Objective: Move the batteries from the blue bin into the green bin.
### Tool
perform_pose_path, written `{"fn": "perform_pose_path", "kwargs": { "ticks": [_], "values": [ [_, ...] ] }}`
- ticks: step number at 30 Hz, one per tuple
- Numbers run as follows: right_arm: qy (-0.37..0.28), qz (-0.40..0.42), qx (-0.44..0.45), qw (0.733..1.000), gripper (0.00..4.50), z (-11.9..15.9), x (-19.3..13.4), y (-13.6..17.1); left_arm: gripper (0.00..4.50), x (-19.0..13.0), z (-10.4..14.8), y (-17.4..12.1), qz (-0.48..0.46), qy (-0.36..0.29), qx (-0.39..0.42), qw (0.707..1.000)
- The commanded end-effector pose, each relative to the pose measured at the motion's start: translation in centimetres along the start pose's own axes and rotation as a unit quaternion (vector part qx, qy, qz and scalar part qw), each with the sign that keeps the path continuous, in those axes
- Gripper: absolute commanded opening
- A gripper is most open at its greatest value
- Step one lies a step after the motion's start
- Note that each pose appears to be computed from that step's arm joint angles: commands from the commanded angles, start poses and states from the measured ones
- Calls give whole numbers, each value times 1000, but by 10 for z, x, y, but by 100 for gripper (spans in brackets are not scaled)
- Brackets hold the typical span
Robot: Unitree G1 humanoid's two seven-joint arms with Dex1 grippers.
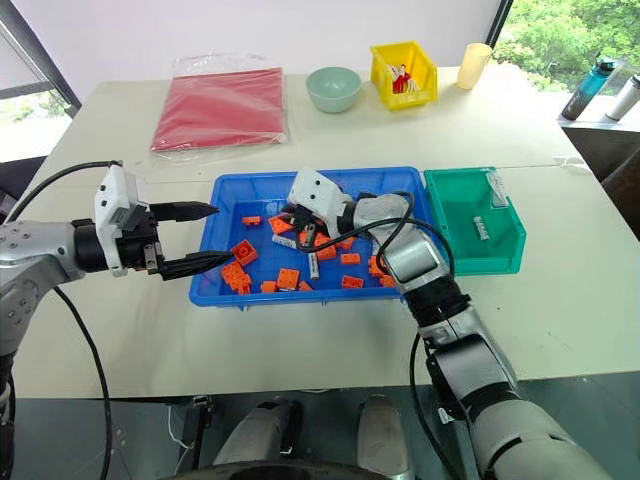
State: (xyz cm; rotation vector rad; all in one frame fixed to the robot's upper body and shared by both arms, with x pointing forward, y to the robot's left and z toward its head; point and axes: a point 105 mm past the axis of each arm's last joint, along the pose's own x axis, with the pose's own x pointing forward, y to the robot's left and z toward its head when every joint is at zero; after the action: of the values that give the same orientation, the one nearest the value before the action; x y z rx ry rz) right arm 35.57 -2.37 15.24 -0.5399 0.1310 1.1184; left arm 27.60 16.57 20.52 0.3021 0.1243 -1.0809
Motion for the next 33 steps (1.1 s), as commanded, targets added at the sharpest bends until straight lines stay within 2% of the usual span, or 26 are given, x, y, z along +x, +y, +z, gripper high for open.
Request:
{"fn": "perform_pose_path", "kwargs": {
  "ticks": [1, 11, 18, 20, 22, 23, 24, 27, 31, 33],
  "values": [
    [8, 17, 13, 1000, 221, 7, 2, 12, 450, -1, 8, 2, -1, -8, 21, 1000],
    [59, 13, 58, 997, 221, -16, 25, 10, 450, 2, 9, 1, -8, -11, 25, 1000],
    [85, 26, 45, 995, 221, -27, 33, 11, 450, 2, 8, -1, -6, -11, 25, 1000],
    [89, 30, 38, 995, 169, -28, 35, 12, 450, 1, 8, -1, -5, -11, 25, 1000],
    [90, 37, 32, 995, 95, -27, 37, 14, 450, 1, 7, 0, -4, -11, 25, 1000],
    [91, 41, 28, 995, 79, -27, 37, 15, 450, 1, 7, 0, -3, -11, 25, 1000],
    [92, 43, 26, 995, 16, -27, 37, 16, 450, 1, 7, 0, -3, -11, 25, 1000],
    [90, 42, 23, 995, 15, -23, 34, 14, 450, 1, 6, 1, -3, -11, 25, 1000],
    [56, 23, 39, 997, 15, -6, 21, 4, 450, 3, 5, 3, -4, -13, 26, 1000],
    [-8, 3, 94, 996, 15, 21, -13, -13, 450, 6, 4, 2, -10, -16, 25, 1000]
  ]
}}
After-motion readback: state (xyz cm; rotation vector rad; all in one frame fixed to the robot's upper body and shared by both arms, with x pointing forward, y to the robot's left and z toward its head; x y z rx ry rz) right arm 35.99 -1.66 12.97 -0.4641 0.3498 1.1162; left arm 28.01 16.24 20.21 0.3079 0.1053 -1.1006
